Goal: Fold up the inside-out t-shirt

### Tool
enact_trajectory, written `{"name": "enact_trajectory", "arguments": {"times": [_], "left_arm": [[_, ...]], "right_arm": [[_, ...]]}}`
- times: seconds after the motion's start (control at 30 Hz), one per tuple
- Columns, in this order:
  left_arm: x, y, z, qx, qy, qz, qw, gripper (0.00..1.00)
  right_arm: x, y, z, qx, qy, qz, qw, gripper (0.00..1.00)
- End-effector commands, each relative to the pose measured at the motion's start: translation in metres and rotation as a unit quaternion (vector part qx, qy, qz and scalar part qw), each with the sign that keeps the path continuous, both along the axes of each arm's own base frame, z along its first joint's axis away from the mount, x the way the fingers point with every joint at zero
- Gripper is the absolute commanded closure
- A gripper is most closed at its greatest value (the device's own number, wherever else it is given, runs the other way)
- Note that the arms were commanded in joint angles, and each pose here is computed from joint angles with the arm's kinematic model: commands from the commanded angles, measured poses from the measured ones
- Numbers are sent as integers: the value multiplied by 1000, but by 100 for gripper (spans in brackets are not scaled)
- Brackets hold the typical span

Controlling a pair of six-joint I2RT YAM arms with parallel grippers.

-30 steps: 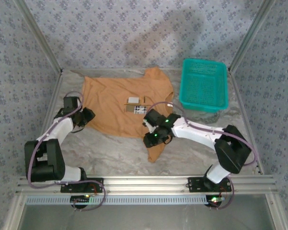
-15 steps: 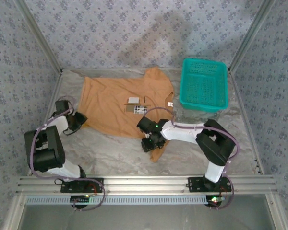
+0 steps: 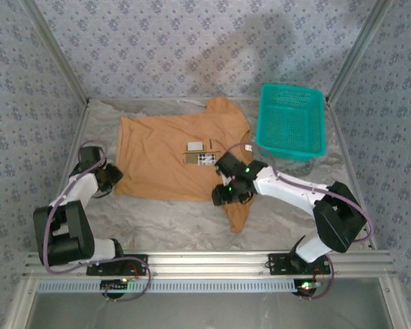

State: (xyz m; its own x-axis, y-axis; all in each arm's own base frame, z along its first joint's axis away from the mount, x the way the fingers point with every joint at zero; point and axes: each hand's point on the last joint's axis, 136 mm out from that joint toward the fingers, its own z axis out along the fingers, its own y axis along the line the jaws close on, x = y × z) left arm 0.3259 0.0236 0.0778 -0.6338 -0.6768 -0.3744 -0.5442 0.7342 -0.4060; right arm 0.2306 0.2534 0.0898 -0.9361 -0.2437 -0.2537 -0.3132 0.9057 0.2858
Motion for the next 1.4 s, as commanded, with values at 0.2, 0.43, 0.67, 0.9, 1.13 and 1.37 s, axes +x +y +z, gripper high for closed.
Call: {"name": "enact_trajectory", "arguments": {"times": [0.2,0.43,0.67,0.9,1.13,1.37], "left_arm": [[132,-70,30,-55,-51,-112,991,78],[217,-58,-20,-96,-21,-83,992,78],[244,6,-67,-108,25,-20,994,76],[258,41,-59,-131,18,-2,991,82],[228,33,44,-47,-55,-19,997,67],[87,23,63,7,-55,7,998,67]], "right_arm": [[156,2,-6,-20,-45,-118,992,48],[208,5,-42,-51,-32,-148,987,48],[222,-15,-74,-67,-2,-175,982,47],[244,-13,-66,-67,-11,-160,985,46],[245,18,20,-21,-78,-97,992,45],[160,-6,60,-30,-92,-88,991,45]]}}
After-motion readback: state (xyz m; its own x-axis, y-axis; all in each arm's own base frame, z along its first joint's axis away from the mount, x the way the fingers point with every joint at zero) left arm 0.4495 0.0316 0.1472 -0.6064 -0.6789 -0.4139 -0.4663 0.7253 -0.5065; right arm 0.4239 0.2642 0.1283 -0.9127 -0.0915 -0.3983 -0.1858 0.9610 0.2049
